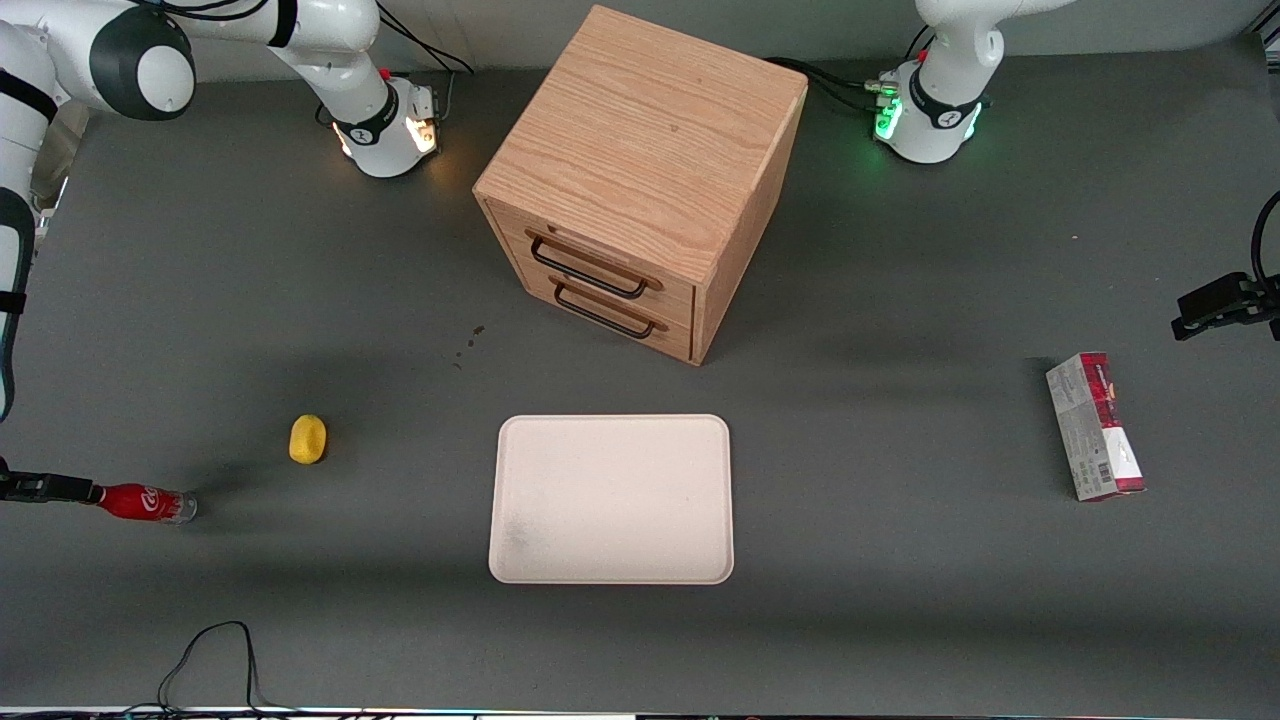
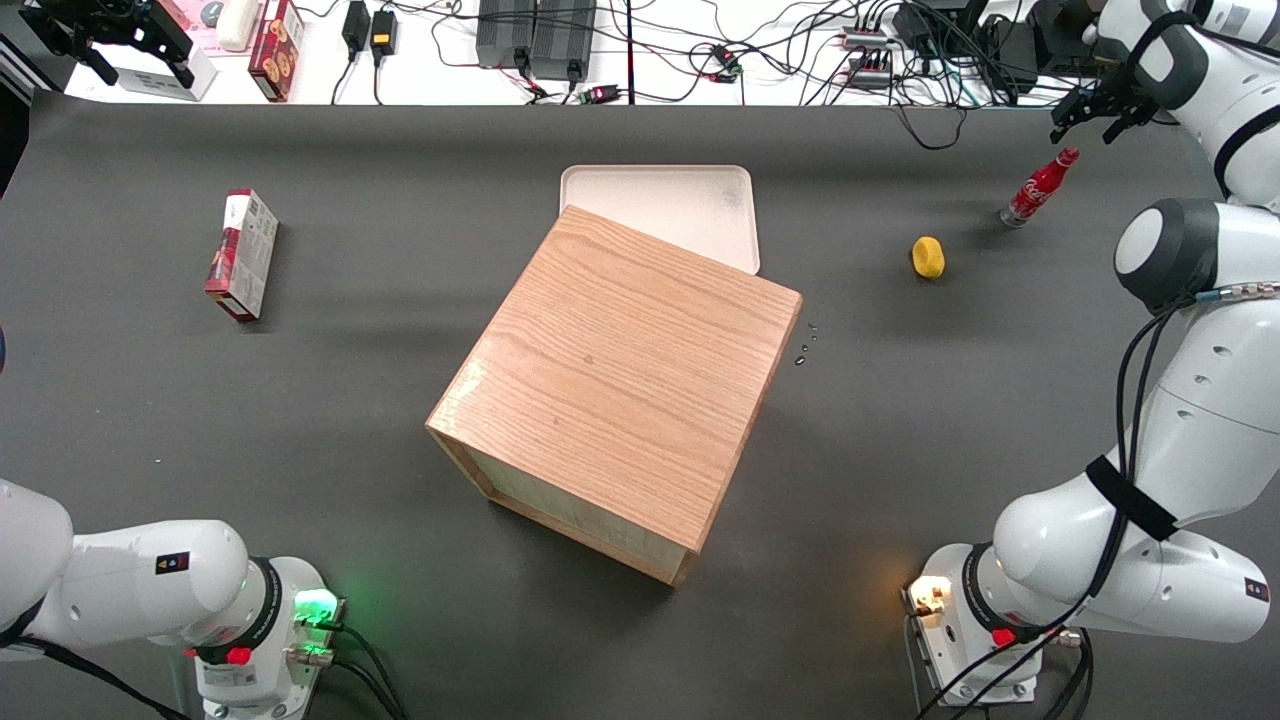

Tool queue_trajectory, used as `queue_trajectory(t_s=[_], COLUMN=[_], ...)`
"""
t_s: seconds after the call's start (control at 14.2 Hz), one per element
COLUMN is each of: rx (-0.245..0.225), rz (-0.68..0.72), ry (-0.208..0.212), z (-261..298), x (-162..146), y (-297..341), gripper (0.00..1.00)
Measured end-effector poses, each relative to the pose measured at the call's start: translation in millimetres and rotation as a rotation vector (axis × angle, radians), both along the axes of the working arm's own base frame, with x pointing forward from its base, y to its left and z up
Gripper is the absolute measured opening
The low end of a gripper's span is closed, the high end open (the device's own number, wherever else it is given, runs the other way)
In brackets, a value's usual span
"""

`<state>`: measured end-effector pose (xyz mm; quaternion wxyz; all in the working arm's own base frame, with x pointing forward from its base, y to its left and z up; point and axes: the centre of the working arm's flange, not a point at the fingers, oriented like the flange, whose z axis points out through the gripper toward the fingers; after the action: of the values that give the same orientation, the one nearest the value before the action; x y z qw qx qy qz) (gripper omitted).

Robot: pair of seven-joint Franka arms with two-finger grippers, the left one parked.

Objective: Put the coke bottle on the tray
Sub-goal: 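Lower the right gripper and close it around the bottle's cap end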

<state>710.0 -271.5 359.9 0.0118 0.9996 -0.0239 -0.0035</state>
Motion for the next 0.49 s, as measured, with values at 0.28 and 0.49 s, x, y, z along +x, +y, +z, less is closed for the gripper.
queue_trajectory(t_s=[0.28,0.49], rx=[0.007,0.011], rz=[-0.01,-0.013], ry=[0.012,0.023], z=[-25,-31], x=[-3,-5], y=[-6,-7], gripper=[1.0,1.0])
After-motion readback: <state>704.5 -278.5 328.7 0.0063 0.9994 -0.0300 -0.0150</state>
